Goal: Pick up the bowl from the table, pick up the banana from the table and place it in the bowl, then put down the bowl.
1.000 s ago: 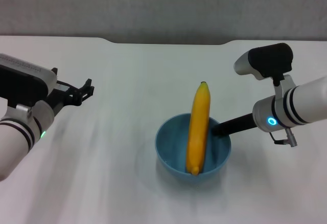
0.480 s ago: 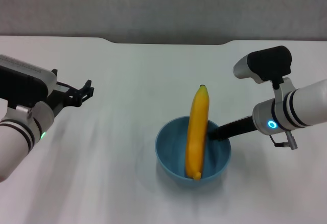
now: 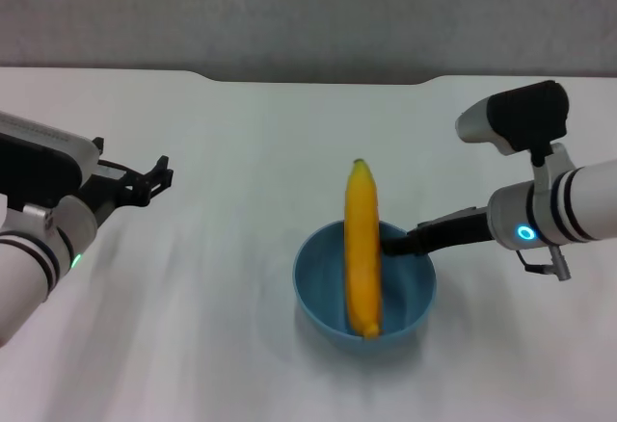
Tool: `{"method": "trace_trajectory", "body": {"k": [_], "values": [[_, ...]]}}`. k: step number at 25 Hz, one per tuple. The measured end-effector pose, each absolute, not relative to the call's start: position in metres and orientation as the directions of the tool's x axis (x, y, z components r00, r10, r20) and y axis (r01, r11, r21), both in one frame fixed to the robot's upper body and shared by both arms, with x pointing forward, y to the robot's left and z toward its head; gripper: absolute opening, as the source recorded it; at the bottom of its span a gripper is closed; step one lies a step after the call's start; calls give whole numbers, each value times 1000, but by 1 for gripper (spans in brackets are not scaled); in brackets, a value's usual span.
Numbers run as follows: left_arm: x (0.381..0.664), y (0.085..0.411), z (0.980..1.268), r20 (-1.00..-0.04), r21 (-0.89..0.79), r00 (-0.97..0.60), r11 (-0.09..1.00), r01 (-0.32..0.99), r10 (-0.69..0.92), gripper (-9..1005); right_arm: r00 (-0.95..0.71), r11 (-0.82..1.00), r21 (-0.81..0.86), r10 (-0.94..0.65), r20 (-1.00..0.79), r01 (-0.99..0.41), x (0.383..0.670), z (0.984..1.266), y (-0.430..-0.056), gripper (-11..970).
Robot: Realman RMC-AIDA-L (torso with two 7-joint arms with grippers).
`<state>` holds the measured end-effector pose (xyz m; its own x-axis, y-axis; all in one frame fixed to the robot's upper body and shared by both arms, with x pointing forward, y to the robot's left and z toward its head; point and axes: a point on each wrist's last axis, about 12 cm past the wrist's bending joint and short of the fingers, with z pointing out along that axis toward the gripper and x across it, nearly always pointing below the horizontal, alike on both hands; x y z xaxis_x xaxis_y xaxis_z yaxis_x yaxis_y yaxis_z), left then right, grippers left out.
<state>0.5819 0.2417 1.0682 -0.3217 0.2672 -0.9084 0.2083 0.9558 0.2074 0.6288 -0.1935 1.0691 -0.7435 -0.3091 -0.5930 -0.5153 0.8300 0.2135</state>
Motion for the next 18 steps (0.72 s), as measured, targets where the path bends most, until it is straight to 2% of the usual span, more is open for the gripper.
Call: {"method": "trace_trajectory", "body": {"k": [2, 4, 10, 18], "values": [[581, 244, 1067, -907, 206, -327, 957, 202, 265, 843, -733, 829, 216, -297, -612, -516, 626, 1071, -197, 485], [580, 246, 1066, -908, 199, -332, 961, 192, 254, 841, -721, 827, 218, -287, -631, -519, 623, 1075, -200, 730], [581, 254, 1067, -913, 126, -362, 974, 187, 188, 836, -687, 829, 181, -294, -665, -529, 611, 1080, -216, 862], [581, 261, 1070, -917, 57, -378, 979, 197, 130, 829, -584, 865, 163, -171, -793, -474, 588, 1089, -251, 857]]}}
